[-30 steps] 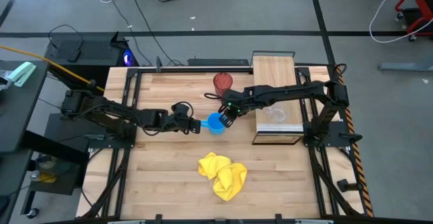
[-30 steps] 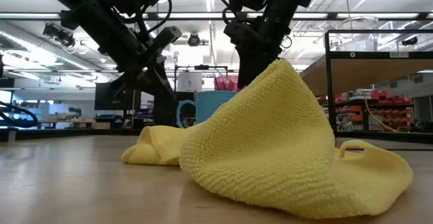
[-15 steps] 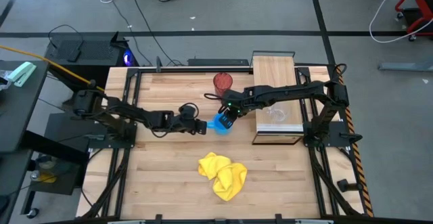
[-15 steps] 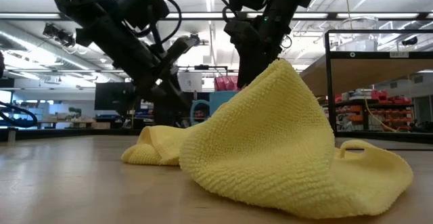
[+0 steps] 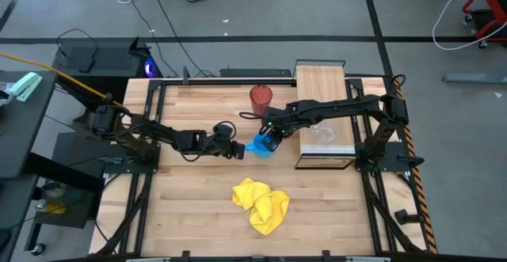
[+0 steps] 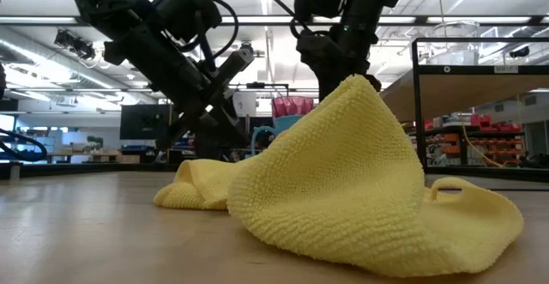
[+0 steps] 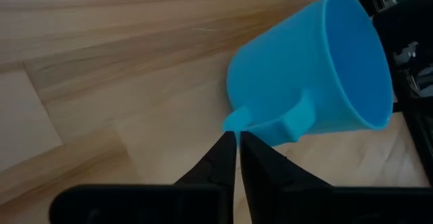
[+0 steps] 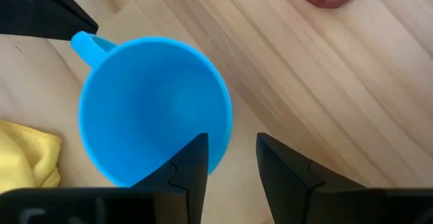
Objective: Stack small to large cups/mugs on shelf
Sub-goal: Put the blue mug on the shelf
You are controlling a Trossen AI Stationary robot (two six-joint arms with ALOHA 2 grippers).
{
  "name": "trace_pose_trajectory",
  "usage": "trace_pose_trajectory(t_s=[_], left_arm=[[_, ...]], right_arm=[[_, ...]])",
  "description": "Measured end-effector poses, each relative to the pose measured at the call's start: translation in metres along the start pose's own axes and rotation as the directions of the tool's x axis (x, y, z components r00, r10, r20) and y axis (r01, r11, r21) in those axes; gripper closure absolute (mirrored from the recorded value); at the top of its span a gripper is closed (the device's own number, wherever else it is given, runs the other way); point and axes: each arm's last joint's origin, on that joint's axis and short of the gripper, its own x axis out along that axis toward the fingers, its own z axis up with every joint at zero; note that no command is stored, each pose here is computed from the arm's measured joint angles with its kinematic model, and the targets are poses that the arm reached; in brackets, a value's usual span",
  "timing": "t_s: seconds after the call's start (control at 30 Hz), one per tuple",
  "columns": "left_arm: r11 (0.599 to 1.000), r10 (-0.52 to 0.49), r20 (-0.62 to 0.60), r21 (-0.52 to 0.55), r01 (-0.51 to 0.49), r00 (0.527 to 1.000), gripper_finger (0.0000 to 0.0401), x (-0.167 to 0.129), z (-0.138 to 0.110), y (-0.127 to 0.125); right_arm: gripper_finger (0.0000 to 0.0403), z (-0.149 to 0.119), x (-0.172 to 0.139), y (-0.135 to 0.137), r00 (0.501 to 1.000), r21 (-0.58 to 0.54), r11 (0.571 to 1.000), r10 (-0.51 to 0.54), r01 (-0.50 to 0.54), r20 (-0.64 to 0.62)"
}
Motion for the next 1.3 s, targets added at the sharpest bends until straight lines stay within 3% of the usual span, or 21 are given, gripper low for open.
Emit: trace_pose_trajectory(t_s=[0.93, 1.3], left_arm=[[0.999, -0.038, 0.003, -0.009, 0.038, 0.999, 0.0366, -0.0001, 0.0018, -0.0032], [0.999, -0.04, 0.004, -0.009, 0.04, 0.999, 0.0366, -0.0001, 0.0019, -0.0034]], right_arm=[[0.0271, 0.0017, 0.0058, 0.004, 1.0, 0.016, 1.0, 0.017, -0.017, 0.01], [0.0298, 0.0009, 0.0092, 0.0034, 1.0, 0.021, 1.0, 0.006, -0.006, -0.003]])
